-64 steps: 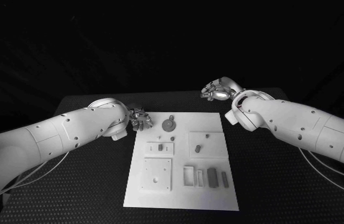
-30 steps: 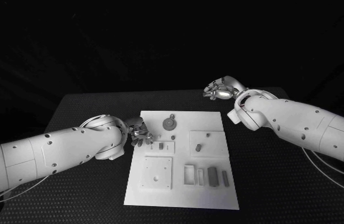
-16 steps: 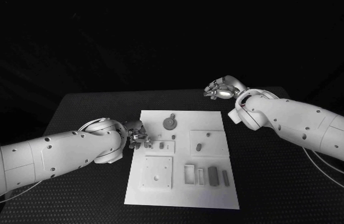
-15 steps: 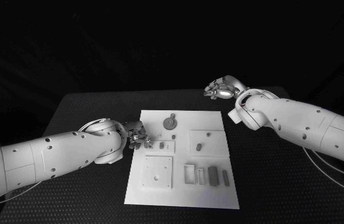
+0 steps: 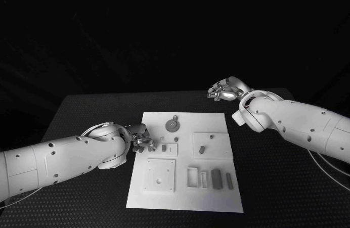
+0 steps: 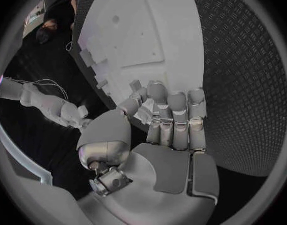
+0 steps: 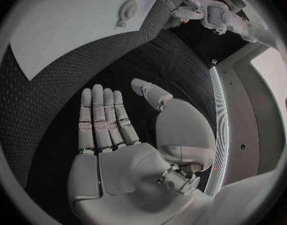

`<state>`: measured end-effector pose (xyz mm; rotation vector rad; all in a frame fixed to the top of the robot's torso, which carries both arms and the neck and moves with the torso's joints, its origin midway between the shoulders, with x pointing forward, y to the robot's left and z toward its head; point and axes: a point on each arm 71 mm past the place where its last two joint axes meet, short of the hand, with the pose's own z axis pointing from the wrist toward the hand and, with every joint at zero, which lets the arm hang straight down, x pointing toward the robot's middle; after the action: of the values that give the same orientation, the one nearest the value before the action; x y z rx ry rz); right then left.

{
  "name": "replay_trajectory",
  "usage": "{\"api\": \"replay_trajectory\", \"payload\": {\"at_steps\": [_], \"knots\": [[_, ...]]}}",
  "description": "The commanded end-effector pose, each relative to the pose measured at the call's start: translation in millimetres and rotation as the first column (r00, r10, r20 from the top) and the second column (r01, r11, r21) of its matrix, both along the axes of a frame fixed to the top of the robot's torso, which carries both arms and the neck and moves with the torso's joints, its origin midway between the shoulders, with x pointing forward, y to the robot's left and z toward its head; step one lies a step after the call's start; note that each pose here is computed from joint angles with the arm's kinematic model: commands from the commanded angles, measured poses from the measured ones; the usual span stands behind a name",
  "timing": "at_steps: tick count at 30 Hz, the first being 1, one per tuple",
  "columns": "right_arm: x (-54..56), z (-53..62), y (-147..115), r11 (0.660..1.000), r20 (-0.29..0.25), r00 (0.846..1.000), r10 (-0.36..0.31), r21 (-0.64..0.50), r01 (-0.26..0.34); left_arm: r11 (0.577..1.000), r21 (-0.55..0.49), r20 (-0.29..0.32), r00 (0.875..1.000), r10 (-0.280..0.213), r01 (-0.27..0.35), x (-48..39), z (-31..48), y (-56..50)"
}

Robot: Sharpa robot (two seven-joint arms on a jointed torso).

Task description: Assemble the parts on the task board

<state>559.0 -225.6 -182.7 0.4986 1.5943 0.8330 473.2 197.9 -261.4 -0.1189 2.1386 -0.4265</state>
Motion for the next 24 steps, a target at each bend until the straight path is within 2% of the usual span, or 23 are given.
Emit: {"api": "replay_trajectory", "payload": {"at_steps": [1,24], "knots": [[-0.6,0.1,1.1,1.000,0.003,1.000,0.014,-0.006,-0.014,1.000,-0.002,0.027,1.000,-0.003,0.003,-0.3,1.0,-3.0],[-0.7,0.2,0.0,1.000,0.003,1.000,0.012,-0.006,-0.012,0.999,0.033,0.073,0.997,0.006,-0.009,-5.7,-7.2,-2.3]]}}
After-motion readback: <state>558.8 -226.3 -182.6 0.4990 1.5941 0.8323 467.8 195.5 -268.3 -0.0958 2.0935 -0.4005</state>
